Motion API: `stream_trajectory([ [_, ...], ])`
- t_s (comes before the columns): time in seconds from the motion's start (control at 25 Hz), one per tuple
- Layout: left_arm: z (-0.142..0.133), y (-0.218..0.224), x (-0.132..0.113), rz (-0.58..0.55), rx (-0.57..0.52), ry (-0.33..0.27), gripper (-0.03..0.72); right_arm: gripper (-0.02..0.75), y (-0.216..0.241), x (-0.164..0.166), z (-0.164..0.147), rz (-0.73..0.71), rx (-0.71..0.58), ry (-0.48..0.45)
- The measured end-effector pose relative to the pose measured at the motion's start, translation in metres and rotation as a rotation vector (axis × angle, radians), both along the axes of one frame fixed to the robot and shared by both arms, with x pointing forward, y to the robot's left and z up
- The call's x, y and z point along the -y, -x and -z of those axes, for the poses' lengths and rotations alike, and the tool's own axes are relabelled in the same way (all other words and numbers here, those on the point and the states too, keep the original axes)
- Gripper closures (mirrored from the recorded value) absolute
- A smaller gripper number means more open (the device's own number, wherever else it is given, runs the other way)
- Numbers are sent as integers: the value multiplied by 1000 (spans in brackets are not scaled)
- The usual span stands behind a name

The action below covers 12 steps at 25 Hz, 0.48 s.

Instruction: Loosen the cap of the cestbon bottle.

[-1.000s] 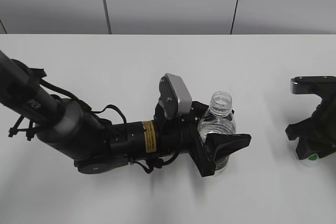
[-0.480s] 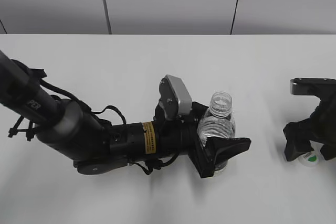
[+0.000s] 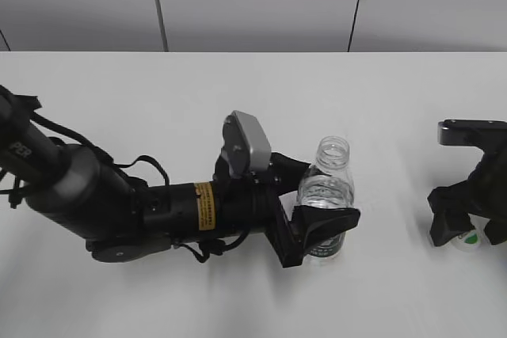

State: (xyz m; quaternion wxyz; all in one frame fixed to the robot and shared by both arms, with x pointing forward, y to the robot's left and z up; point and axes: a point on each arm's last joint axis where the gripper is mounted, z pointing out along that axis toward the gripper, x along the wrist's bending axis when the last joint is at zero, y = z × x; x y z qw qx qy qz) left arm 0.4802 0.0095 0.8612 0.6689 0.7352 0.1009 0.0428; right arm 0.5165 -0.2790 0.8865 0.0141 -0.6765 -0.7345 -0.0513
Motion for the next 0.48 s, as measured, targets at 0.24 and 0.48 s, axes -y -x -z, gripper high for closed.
stream_trajectory([
  [0.24,-6,4,-23,-14,-14,-24,90,109,0,0,0,2,-2,-1],
  [0.48,-12,11,-50,-38,-40,-52,95,117,0,-1,0,13,-2,-10],
])
